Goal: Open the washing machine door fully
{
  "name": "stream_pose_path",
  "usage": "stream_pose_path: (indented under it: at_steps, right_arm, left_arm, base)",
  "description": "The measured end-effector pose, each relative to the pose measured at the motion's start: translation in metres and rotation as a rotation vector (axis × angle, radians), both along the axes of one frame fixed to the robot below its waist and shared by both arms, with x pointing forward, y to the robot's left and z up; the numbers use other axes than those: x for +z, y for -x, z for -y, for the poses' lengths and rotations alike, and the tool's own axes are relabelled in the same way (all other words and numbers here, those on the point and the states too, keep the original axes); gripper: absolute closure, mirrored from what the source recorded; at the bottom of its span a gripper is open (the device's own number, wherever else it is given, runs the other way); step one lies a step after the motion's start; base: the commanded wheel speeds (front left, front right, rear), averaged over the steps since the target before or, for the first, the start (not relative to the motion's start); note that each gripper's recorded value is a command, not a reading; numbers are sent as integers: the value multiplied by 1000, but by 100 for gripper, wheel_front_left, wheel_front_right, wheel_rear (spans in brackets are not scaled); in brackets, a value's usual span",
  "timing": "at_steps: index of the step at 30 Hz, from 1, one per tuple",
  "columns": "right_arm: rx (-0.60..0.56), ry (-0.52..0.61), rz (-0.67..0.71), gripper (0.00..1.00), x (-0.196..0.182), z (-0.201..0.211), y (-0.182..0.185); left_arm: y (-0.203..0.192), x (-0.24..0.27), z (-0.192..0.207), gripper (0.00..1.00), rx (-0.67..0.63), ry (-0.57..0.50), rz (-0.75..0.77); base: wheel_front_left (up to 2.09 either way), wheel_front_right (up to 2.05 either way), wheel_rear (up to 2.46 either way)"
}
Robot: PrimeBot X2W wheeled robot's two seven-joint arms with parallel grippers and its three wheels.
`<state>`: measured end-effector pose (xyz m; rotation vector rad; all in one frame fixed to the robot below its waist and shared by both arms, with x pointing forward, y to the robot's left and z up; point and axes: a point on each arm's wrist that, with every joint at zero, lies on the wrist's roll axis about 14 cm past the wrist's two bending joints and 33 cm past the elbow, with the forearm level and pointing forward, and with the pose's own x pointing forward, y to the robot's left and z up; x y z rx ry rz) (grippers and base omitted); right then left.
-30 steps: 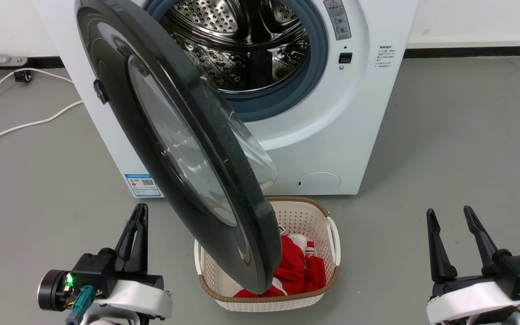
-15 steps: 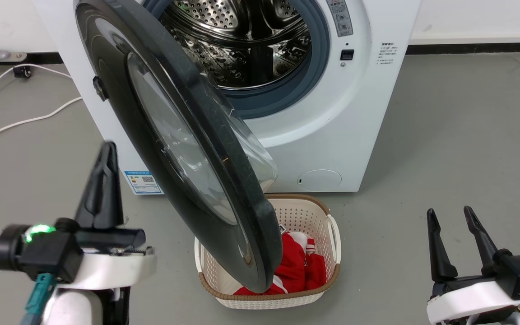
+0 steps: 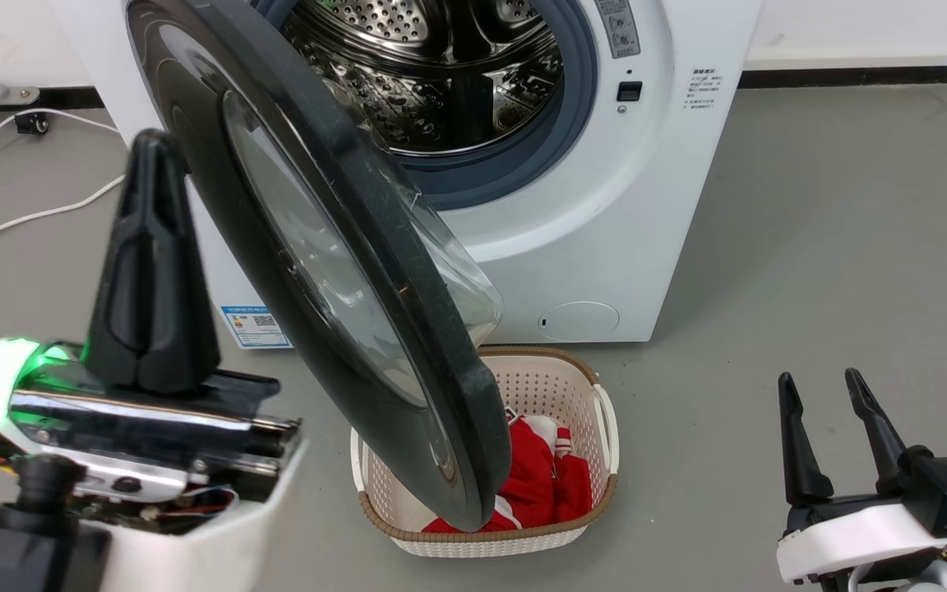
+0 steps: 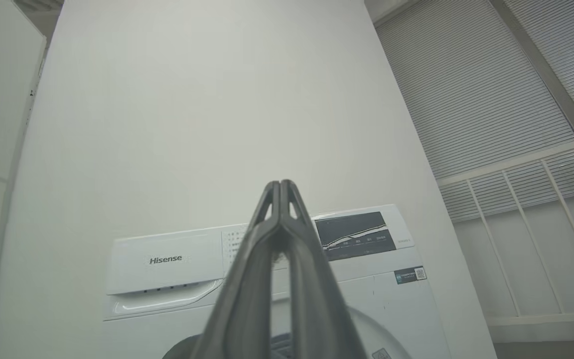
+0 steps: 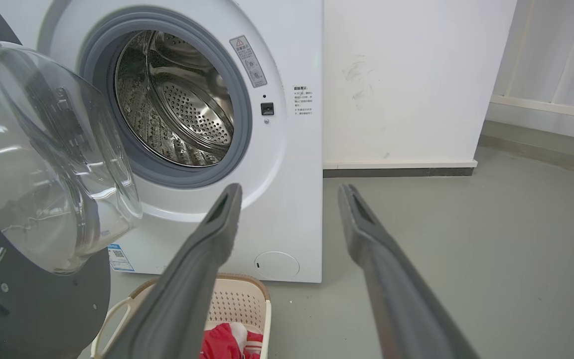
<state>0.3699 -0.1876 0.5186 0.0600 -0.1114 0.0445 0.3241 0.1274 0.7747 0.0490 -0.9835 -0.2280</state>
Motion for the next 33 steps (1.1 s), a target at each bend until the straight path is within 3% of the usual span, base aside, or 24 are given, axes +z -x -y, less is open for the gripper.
stream_pose_path:
  at_steps: [6, 12, 20, 27, 33]
  right_arm:
    - [-2, -4, -6, 0, -2, 1, 1]
    - [-8, -11, -9, 0, -4, 2, 1]
    - [-4, -20, -20, 0, -7, 1, 2]
    - [0, -30, -32, 0, -11, -1, 1]
    - [5, -40, -42, 0, -15, -3, -1]
  left_arm:
    - [5, -8, 42, 100, -162, -37, -25]
    - [0, -65, 93, 100, -360, -86, -232]
    - [7, -148, 139, 100, -523, -195, -536]
    - [10, -221, 150, 100, -546, -245, -816]
    - [-8, -243, 141, 100, -478, -209, -875]
  base:
    - [0, 0, 0]
    - [0, 0, 0]
    - [0, 0, 0]
    - [0, 0, 0]
    - [0, 0, 0]
